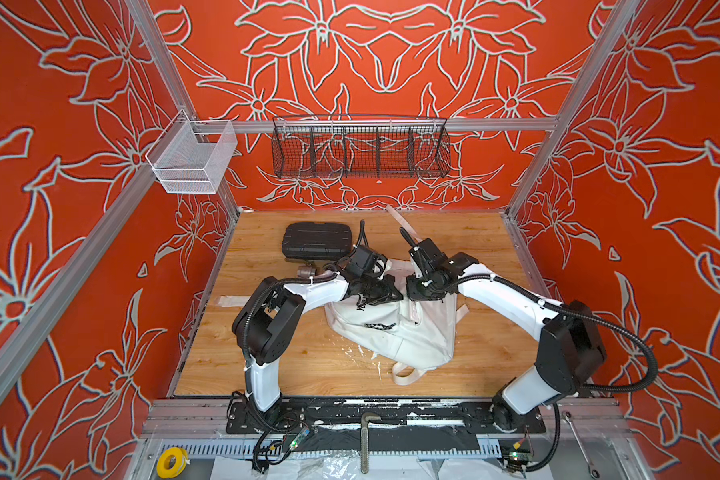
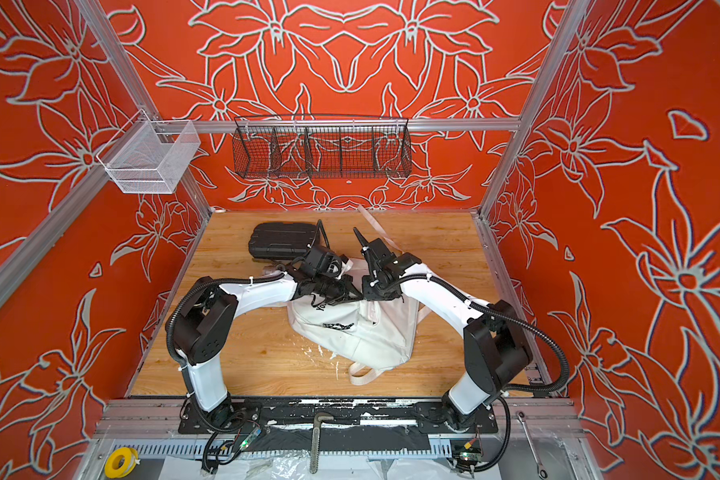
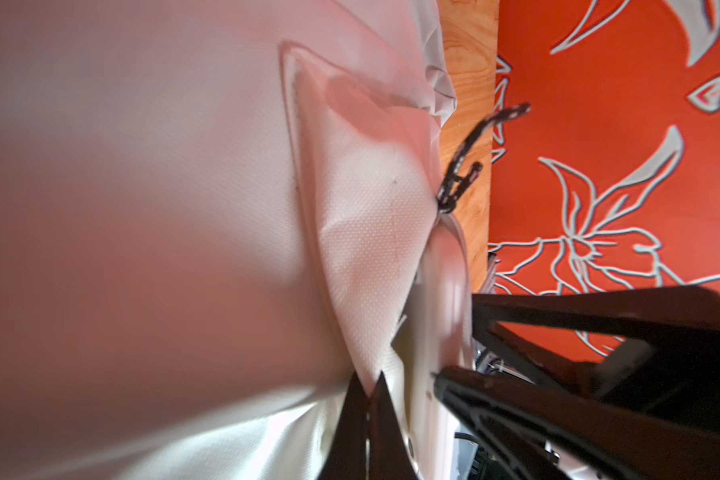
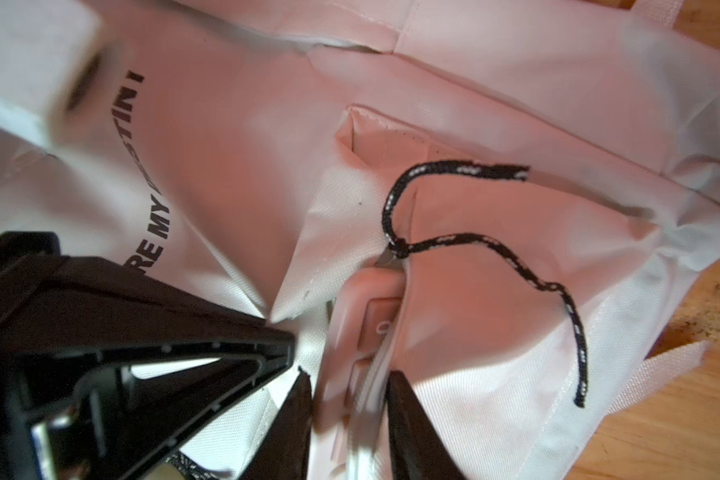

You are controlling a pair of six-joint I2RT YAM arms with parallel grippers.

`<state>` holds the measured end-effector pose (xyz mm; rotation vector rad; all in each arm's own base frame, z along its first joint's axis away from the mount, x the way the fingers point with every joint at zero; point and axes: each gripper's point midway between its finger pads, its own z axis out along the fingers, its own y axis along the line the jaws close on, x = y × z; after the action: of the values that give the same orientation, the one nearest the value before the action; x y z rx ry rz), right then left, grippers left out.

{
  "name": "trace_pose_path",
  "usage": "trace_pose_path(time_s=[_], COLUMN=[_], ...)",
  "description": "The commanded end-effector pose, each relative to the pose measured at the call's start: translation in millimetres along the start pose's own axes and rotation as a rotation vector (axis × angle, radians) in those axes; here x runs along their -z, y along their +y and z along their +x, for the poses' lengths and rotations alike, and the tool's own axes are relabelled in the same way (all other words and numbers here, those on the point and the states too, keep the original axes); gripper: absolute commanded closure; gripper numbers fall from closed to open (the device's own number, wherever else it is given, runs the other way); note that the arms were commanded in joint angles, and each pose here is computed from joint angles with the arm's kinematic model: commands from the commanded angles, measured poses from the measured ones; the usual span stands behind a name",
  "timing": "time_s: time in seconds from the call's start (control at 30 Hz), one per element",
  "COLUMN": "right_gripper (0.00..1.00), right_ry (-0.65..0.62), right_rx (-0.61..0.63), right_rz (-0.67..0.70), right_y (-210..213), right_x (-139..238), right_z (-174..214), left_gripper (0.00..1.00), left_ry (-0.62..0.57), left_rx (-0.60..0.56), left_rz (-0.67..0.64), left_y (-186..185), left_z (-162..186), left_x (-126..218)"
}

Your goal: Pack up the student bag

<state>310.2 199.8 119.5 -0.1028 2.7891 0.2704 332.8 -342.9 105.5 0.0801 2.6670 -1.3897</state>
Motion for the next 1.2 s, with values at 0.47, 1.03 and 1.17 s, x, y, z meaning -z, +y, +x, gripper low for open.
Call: trace_pose_path(time_s=[0.47,1.03,1.17], right_gripper=[0.75,0.74,0.58], right_ry=[0.124,0.304,0.301], right_rx=[0.039,-0.005,-0.011], right_rz=[0.41,0.437,0.437], right_y=[-81,-104,-105], right_x=[-32,-59,-60], right_z=[27,50,51], left_gripper=[1.0,1.0,1.0], left_ry=[-0.026,0.019,0.014], left_rx=[-0.072,-0.078,-0.071], left_rz=[0.242,0.295,0.364], left_y=[-55,-51,-53], left_z=[-15,-8,-12], left_x=[39,48,51])
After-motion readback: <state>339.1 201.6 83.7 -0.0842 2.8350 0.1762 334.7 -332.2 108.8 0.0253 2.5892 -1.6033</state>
